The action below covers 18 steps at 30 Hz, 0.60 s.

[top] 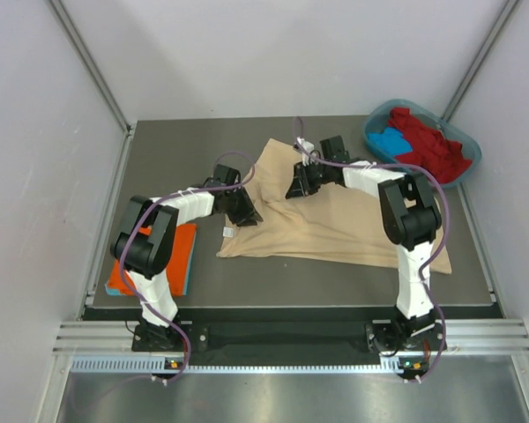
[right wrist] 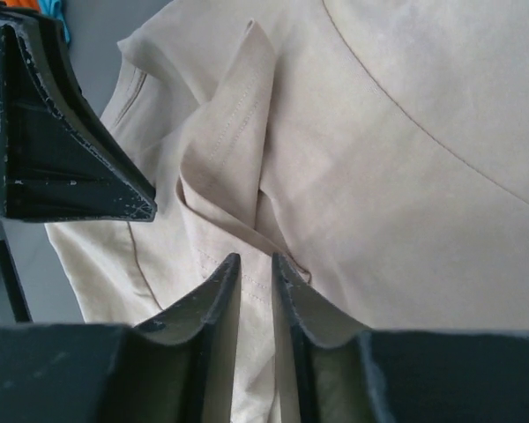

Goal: Fold and stack the t-shirts
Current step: Fold the tshirt

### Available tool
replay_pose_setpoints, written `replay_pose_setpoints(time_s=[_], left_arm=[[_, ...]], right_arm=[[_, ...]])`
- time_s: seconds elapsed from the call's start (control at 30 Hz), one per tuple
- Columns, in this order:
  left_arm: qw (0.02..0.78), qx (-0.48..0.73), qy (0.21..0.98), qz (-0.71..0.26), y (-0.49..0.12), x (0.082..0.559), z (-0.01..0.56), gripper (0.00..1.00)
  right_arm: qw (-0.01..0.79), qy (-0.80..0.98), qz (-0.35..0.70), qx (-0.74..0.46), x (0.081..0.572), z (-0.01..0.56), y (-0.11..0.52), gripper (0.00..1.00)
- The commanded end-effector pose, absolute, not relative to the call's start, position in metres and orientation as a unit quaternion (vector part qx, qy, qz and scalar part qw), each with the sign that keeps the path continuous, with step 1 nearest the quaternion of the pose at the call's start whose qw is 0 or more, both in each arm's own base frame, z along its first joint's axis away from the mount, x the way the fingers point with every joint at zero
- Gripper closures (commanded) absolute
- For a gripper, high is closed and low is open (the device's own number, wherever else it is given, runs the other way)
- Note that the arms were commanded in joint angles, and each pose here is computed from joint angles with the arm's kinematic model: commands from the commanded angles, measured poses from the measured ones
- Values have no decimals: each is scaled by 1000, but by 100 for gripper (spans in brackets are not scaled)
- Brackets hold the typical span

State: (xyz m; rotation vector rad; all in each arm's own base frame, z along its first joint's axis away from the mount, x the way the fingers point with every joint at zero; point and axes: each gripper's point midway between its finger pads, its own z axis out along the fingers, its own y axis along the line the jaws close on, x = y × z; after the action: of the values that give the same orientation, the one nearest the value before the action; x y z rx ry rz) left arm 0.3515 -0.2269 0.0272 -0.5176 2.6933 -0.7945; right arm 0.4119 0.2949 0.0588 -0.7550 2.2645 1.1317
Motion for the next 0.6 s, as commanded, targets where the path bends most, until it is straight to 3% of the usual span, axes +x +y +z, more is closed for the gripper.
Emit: replay_pose_setpoints(time_s=[0.0,0.03,0.17,0.57], left_arm=[[136,-191,947,-220,-207,340,2,68],[138,-190,947,-220,-207,340,3,68],[138,-191,947,-220,-207,341,3,68],[135,-190,948,-218,-208,344,2,68]], right_arm=[[267,807,433,-302,411,79,304,77],[269,809,426,-302,413,76,303,69],[258,816,412,-312,417,63,300,57],[201,812,437,-330,400,35,310,60]])
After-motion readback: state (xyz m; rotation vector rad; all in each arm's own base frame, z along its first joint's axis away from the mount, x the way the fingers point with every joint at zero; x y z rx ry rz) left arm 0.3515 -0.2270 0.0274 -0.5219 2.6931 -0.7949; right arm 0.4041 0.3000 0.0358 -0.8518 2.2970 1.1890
